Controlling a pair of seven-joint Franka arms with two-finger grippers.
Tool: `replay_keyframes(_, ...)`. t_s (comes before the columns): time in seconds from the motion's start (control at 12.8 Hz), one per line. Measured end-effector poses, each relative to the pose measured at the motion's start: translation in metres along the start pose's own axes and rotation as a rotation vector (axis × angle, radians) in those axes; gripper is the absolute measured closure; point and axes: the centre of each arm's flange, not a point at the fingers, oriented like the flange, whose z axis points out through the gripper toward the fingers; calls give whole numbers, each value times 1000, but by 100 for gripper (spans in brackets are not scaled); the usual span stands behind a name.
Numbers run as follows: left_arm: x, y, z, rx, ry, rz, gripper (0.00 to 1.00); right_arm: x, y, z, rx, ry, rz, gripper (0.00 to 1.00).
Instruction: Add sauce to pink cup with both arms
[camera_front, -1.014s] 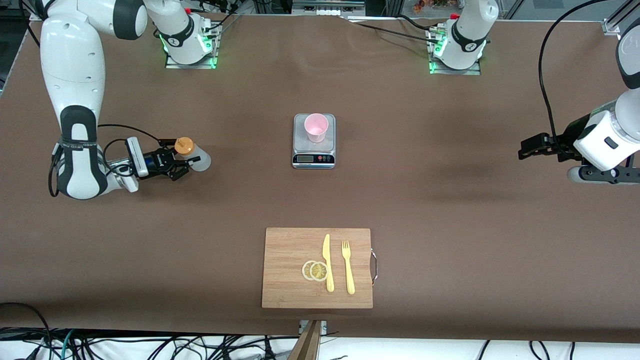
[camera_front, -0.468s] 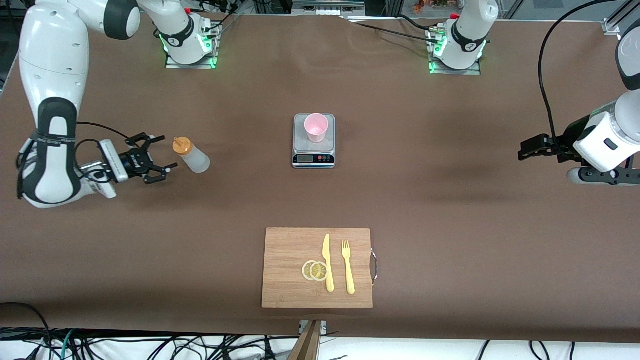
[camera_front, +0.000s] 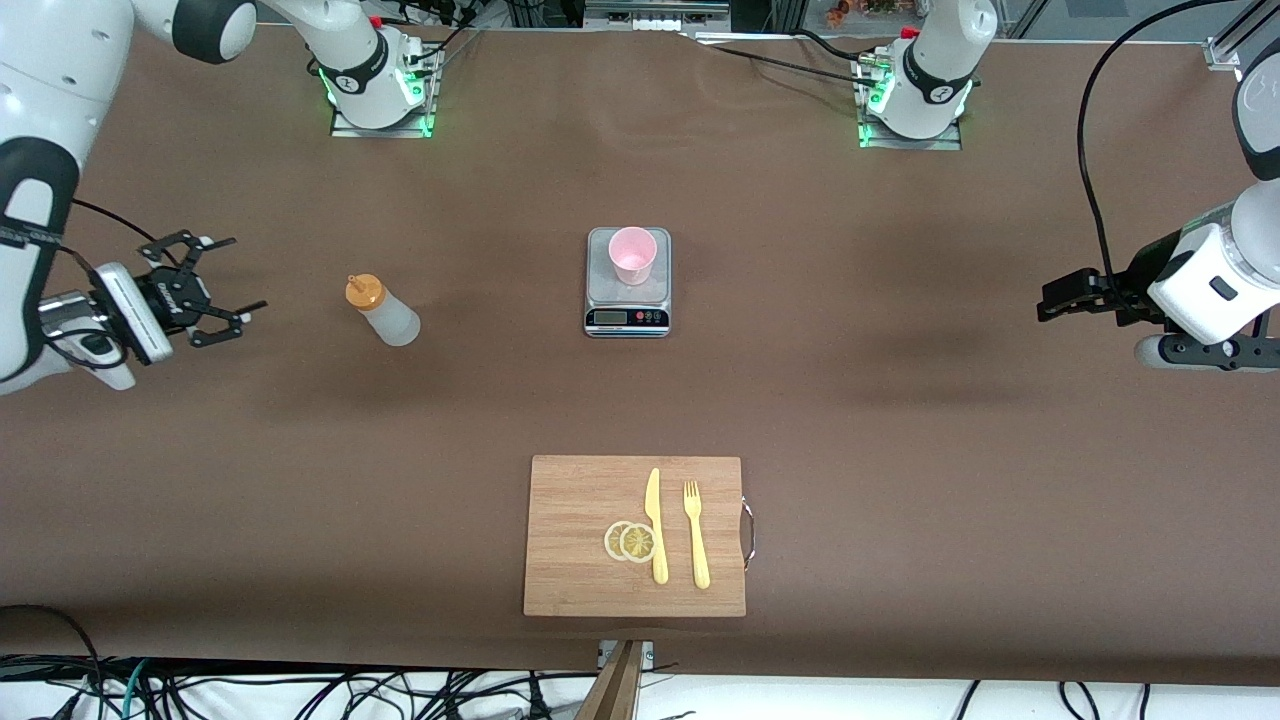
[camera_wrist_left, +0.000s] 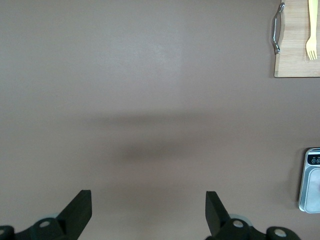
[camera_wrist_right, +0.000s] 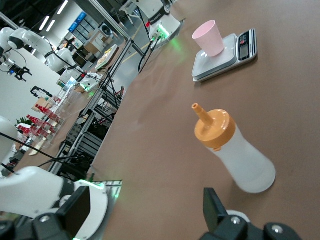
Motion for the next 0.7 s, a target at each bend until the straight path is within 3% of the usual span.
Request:
replay_keyframes(0.39, 0, 0, 0, 0, 1, 0, 0, 97, -91, -41, -185, -250, 343, 0)
replay_keyframes(0.55, 0, 0, -1, 0, 2, 1, 0, 126, -116, -47, -292, -348, 508, 0)
replay_keyframes(0.7, 0, 1, -1, 0, 2, 2, 0, 165, -138, -45, -437, -443, 676, 0)
